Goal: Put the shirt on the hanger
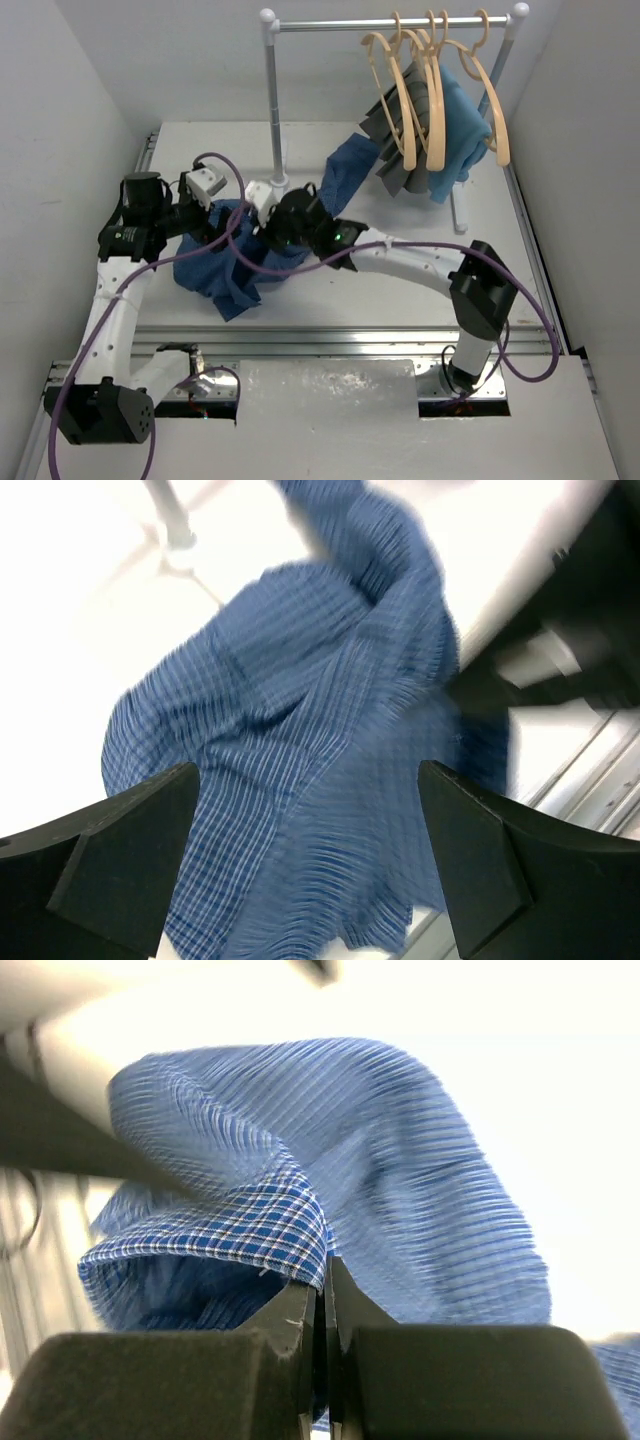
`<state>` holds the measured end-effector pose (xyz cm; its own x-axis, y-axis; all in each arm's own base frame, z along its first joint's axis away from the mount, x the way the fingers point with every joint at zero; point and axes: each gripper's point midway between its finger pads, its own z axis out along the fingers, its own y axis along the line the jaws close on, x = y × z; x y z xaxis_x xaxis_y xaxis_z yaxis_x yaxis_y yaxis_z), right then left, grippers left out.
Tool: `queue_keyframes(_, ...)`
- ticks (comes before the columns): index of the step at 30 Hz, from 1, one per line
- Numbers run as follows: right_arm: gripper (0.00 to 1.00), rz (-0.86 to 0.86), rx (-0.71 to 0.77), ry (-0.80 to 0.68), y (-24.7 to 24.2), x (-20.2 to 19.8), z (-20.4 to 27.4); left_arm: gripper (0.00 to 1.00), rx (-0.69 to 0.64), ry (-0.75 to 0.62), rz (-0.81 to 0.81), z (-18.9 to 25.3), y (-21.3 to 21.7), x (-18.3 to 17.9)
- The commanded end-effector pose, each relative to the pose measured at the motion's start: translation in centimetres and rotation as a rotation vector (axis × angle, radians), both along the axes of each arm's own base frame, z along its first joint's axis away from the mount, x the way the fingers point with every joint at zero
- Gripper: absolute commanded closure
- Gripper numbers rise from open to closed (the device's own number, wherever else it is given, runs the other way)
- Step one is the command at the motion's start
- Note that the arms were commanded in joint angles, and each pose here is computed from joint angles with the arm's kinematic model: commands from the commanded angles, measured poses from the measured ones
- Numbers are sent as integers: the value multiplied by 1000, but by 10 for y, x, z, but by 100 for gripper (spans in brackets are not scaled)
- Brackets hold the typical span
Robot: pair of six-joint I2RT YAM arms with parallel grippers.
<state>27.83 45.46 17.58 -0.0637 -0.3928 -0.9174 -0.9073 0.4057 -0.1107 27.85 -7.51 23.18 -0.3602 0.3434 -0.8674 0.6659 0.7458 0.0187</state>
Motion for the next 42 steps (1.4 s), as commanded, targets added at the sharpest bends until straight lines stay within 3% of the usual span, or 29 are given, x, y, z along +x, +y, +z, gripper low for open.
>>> queue_keyframes(1, 100, -119, 85, 132, -19, 29, 32, 11, -60, -101, -71, 45, -16, -7)
queue_keyframes(8, 100, -206, 136, 212, -17, 59, 50, 11, -129, -144, -98, 64, -26, -2)
queue_keyframes(14, 100, -269, 204, 249, -16, 75, 69, 13, -155, -89, -75, 30, -34, 6)
queue_keyframes(18, 100, -285, 246, 282, -16, 80, 73, 12, -114, -52, -51, 6, -52, 11)
queue_keyframes(21, 100, -278, 277, 308, -17, 79, 75, 12, -85, -115, 28, 12, -41, 20)
queue_keyframes(27, 100, -282, 298, 318, -19, 79, 74, 24, 1, -78, 149, -30, -22, 42)
queue_keyframes(32, 100, -280, 298, 322, -20, 78, 74, 25, 53, -31, 213, -59, -11, 54)
queue_keyframes(36, 100, -294, 295, 304, -30, 80, 77, 39, 127, -43, 271, -68, 6, 58)
queue_keyframes(39, 100, -328, 299, 307, -54, 88, 77, 56, 173, -94, 315, -56, 27, 57)
queue_keyframes(40, 100, -354, 284, 318, -67, 91, 66, 68, 168, -104, 343, -50, 39, 57)
queue_keyframes(42, 100, -364, 300, 288, -78, 93, 74, 80, 147, -149, 335, -30, 41, 55)
